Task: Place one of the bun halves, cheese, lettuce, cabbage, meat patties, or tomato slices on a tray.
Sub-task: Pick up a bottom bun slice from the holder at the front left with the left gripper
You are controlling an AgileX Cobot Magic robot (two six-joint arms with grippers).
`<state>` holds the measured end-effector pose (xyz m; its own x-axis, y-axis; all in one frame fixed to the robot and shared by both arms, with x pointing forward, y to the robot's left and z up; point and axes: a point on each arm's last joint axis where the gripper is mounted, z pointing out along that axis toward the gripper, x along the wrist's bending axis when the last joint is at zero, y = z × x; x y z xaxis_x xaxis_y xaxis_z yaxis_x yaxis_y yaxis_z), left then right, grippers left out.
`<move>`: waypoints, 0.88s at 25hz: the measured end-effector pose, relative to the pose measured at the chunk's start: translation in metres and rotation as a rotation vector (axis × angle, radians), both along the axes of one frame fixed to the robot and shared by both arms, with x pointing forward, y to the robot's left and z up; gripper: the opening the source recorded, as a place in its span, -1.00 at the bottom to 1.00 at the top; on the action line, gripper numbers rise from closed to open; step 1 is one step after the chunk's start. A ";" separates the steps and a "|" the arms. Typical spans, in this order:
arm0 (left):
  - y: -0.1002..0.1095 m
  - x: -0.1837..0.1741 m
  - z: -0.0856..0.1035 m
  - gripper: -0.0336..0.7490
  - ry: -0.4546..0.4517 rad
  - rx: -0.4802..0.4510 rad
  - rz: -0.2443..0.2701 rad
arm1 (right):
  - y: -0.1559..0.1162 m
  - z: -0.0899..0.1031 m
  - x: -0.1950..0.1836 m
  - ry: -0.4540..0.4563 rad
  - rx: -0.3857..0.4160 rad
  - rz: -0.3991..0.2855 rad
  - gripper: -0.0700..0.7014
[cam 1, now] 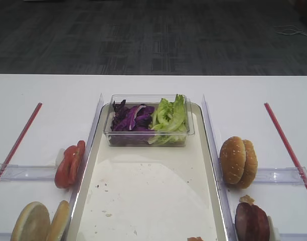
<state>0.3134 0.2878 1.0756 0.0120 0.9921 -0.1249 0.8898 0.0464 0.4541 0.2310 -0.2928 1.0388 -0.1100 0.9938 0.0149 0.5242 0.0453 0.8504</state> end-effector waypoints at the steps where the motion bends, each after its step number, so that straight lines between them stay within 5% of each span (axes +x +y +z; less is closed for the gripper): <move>1: -0.001 0.005 -0.001 0.28 0.022 -0.005 -0.001 | 0.000 0.000 0.000 0.000 0.002 -0.001 0.35; 10: -0.005 0.038 -0.019 0.28 0.202 0.003 -0.008 | 0.000 0.000 0.000 0.001 0.011 -0.007 0.35; 22: -0.004 0.043 -0.007 0.28 0.162 0.008 0.014 | 0.000 0.000 0.000 0.001 0.011 -0.007 0.35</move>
